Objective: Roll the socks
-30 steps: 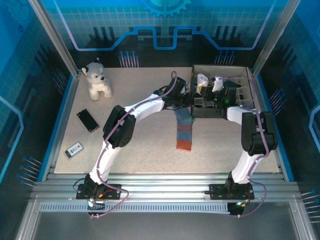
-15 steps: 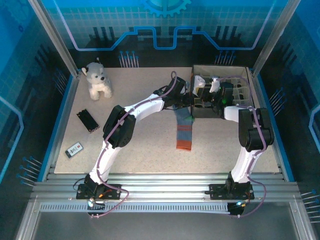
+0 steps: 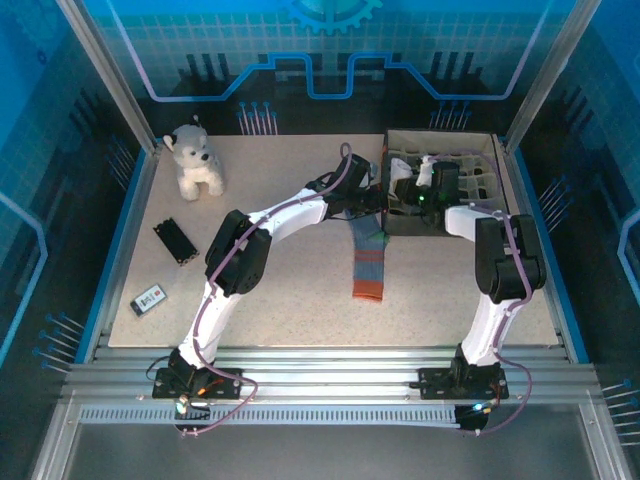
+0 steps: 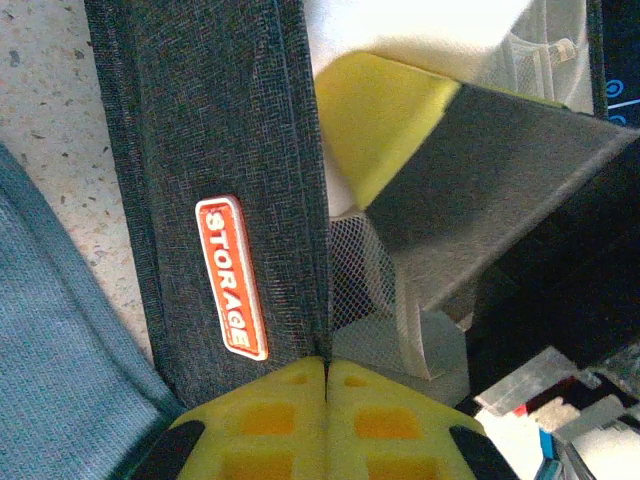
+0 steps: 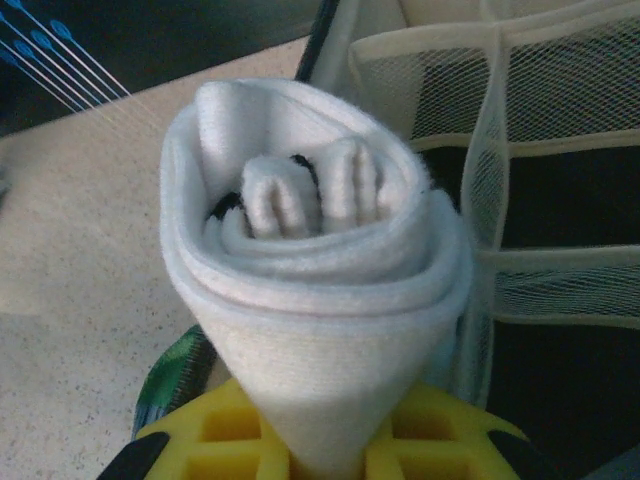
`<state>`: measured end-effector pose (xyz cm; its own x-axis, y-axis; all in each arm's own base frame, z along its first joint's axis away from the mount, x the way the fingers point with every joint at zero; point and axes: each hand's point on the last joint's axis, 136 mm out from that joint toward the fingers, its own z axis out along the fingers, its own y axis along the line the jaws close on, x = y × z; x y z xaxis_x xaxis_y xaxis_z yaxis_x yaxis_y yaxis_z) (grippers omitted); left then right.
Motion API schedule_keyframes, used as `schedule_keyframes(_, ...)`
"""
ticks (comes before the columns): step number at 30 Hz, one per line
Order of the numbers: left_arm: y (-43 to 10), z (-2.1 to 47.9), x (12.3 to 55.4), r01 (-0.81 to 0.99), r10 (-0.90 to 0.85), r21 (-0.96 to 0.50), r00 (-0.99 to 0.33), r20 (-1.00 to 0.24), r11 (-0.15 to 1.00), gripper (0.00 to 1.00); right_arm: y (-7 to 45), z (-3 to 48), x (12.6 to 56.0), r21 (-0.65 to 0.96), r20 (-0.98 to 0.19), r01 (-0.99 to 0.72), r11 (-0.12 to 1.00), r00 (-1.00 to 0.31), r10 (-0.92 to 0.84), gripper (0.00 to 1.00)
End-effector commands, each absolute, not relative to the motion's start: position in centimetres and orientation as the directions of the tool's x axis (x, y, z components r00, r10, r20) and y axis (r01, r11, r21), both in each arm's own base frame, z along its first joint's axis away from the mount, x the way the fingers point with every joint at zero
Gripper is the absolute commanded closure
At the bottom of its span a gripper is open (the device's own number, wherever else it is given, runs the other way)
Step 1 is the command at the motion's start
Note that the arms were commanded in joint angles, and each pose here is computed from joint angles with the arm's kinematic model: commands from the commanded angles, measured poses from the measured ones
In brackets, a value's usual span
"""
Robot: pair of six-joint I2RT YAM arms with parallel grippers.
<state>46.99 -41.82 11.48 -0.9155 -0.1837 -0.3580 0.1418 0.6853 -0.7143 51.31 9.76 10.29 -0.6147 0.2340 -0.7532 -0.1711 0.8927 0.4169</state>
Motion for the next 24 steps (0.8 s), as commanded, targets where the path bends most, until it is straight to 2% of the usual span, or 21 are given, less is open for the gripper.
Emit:
schedule_keyframes(1, -40.0, 8.5, 45.9, 0.055, -0.183, -0.673, -0.943, -0.278, 0.738, 1.00, 10.3, 8.1, 50.5, 0.347, -0.698, -0.115, 0.931, -0.694, 0.174, 0.93)
schedule_keyframes(8, -39.9, 8.5, 45.8, 0.052, -0.185, -0.674, -0.944, -0.275, 0.737, 1.00, 11.7, 8.1, 50.0, 0.251, -0.723, -0.150, 0.956, -0.686, 0.082, 0.90)
schedule_keyframes(14, -39.8, 8.4, 45.6, 0.052, -0.182, -0.674, -0.945, -0.272, 0.737, 1.00, 11.1, 7.4, 50.2, 0.192, -0.727, -0.096, 0.977, -0.683, 0.075, 0.77)
schedule_keyframes(16, -39.6, 8.3, 45.5, 0.049, -0.182, -0.673, -0.946, -0.269, 0.738, 1.00, 11.2, 7.2, 50.1, 0.162, -0.725, -0.089, 0.983, -0.686, 0.057, 0.66)
schedule_keyframes(24, -39.1, 8.2, 45.7, 0.042, -0.191, -0.674, -0.944, -0.268, 0.738, 1.00, 11.9, 8.4, 49.5, 0.130, -0.753, -0.119, 0.984, -0.658, 0.020, 0.47)
